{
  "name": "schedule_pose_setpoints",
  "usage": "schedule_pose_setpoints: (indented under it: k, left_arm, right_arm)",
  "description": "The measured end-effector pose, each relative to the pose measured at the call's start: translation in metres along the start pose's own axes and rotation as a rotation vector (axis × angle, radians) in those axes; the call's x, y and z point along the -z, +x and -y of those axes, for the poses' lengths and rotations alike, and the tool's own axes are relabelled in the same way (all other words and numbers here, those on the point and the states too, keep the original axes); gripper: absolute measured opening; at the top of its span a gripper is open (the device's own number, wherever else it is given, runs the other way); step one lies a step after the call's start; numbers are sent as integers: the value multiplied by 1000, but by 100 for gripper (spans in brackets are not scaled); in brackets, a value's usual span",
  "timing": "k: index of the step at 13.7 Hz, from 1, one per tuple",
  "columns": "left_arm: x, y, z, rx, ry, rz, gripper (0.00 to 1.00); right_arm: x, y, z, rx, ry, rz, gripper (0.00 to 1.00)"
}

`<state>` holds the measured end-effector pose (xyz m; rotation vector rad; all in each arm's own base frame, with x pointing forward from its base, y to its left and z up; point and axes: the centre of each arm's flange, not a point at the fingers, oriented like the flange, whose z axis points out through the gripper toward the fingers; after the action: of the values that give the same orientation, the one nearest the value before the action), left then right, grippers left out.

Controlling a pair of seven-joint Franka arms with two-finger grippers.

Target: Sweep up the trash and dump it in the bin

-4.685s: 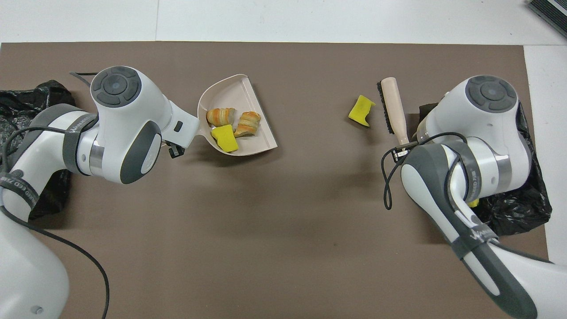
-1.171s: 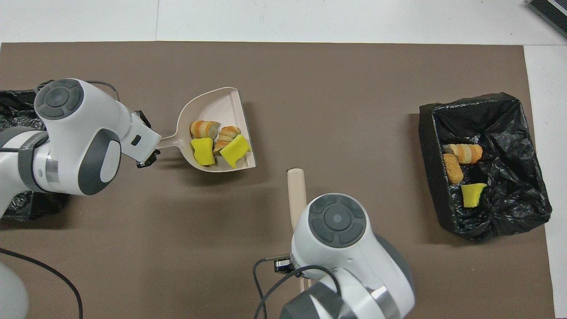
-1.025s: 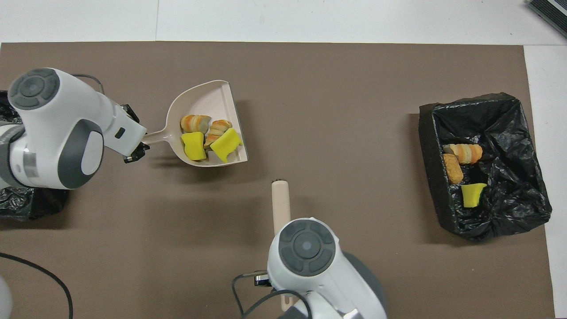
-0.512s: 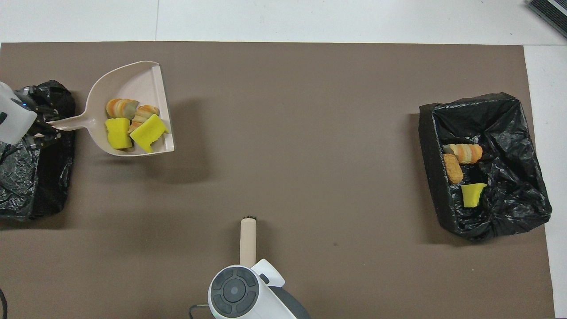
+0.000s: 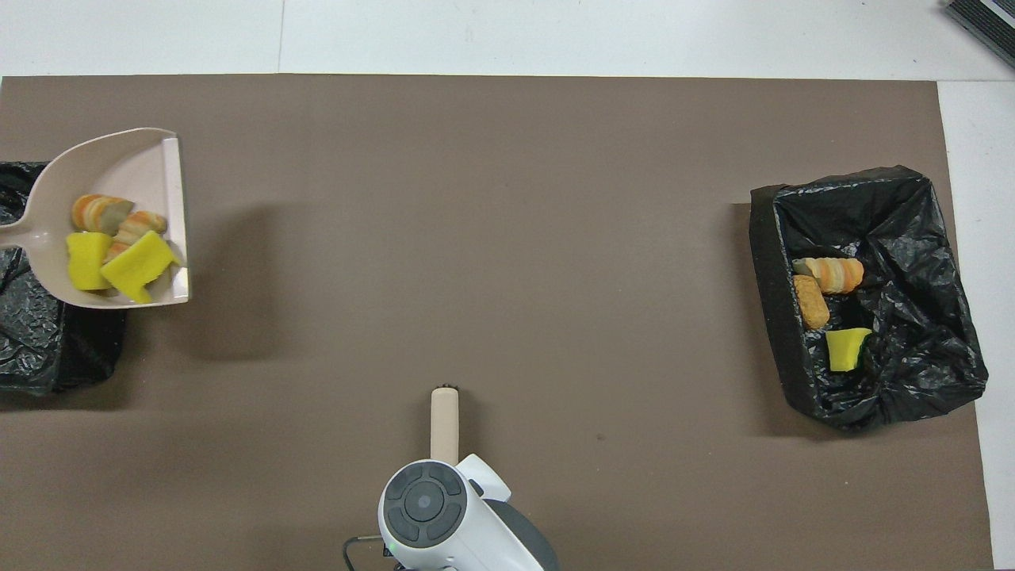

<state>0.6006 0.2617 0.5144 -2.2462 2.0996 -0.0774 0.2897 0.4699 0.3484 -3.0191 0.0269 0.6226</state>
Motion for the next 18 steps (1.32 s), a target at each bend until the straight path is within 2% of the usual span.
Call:
schedule_pose_setpoints:
  k: [2,4,7,10,12,13,16,18]
  left_arm:
    - [11,-57,-15,43,13,46,32]
    - [28,-91,-23,36,10,148,32]
    - [41,-90,-9,-64,5,368,32]
    - [21,-60,11,-172,-50,527,32]
    - [3,-31,21,-209,-89,661,32]
    - [-2,-15,26,-233,-103,749,32]
    - [4,9,29,-278,-121,951,32]
    - [20,6,15,-250,-118,1071,32]
  right_arm:
    - [-3,3,-1,-1,2,0,27]
    - [-13,10,2,-8,11,-8,27]
    - [-22,16,4,-12,17,-13,27]
    - [-20,18,4,-15,20,-15,30]
    - [-15,24,1,-26,30,-20,51]
    - [-9,30,-1,-36,41,-25,64]
    - [17,44,-5,-37,69,-67,96]
    - [47,52,-13,-33,83,-129,100]
